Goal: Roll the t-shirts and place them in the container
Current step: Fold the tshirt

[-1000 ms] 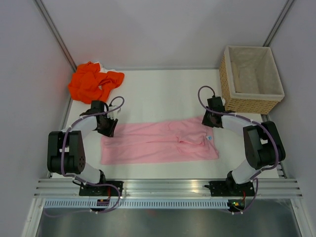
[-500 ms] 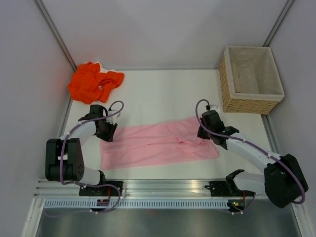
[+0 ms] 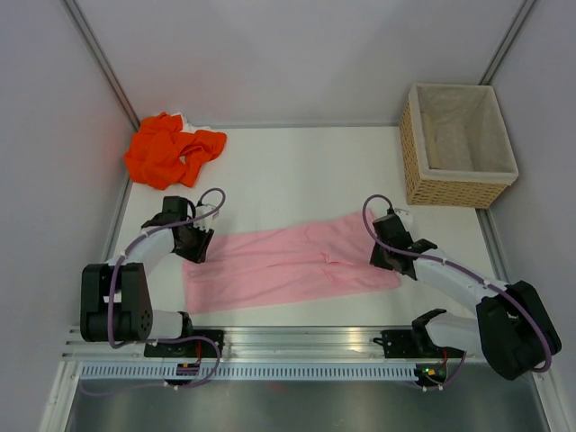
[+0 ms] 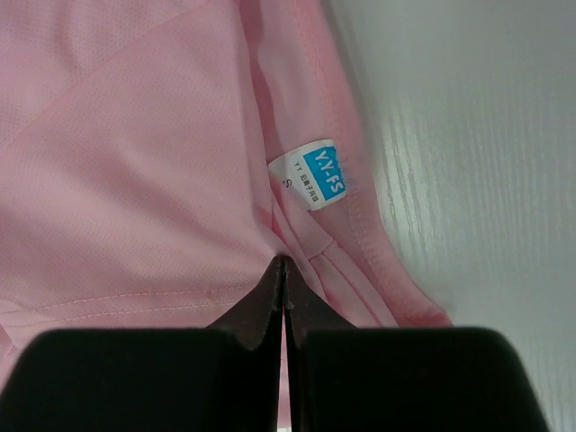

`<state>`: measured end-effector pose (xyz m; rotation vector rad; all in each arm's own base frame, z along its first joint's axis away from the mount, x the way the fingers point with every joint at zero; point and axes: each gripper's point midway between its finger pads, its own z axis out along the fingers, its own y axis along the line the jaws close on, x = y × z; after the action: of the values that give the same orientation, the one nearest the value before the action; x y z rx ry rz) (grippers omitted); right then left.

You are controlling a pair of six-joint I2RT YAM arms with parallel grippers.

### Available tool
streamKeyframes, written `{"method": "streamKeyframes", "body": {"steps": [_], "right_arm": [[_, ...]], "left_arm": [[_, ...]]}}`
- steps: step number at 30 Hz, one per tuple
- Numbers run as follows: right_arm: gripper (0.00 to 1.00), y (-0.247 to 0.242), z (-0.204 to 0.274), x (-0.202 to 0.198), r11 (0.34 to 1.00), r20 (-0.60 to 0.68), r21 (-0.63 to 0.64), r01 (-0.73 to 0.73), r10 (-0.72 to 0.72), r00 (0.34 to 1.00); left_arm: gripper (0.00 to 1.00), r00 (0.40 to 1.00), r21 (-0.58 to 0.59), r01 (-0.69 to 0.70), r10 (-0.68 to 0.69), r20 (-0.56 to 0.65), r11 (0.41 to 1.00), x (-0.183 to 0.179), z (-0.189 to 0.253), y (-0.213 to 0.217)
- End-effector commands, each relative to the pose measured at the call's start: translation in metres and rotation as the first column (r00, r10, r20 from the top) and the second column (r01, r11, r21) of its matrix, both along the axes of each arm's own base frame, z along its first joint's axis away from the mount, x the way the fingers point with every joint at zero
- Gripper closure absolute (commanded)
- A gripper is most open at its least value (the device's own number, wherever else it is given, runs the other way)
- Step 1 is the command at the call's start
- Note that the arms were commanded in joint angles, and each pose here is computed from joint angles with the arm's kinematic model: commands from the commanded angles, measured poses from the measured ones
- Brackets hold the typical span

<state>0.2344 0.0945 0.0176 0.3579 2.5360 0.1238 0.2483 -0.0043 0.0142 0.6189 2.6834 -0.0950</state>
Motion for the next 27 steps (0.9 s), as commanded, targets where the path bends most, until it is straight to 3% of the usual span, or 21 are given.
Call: {"method": "streamKeyframes", "body": {"steps": [1,4,9,12,19,27], "right_arm": [[0.98,0.0,0.026,0.017,1.0,0.061,-0.005,-0.002,0.002,0.998],[0.98,0.0,0.051,0.02,1.0,0.076,-0.018,-0.026,0.027,0.997],[0.97,-0.001,0.086,0.014,0.999,0.108,0.001,-0.04,0.04,0.993],[0.97,0.0,0.074,-0.004,0.998,0.081,0.038,-0.046,0.042,0.996],[1.0,0.005,0.048,-0.027,0.984,0.07,0.176,0.036,-0.049,0.996],[1.0,0.006,-0.011,-0.042,0.973,-0.037,0.2,0.111,-0.105,0.994]], "left_arm": [[0.56,1.0,0.02,-0.022,0.022,-0.001,1.0,-0.009,0.002,0.005],[0.55,1.0,-0.031,0.003,-0.003,0.023,1.0,-0.012,0.019,-0.005],[0.51,0.98,-0.046,0.042,-0.032,0.194,0.998,-0.007,0.062,-0.011],[0.42,0.969,-0.027,0.032,-0.025,0.244,0.999,-0.008,0.076,-0.007],[0.41,0.972,0.064,-0.045,0.029,0.232,0.997,-0.022,0.078,0.013],[0.4,0.971,0.034,-0.063,0.053,0.234,0.997,-0.029,0.087,0.009]]}}
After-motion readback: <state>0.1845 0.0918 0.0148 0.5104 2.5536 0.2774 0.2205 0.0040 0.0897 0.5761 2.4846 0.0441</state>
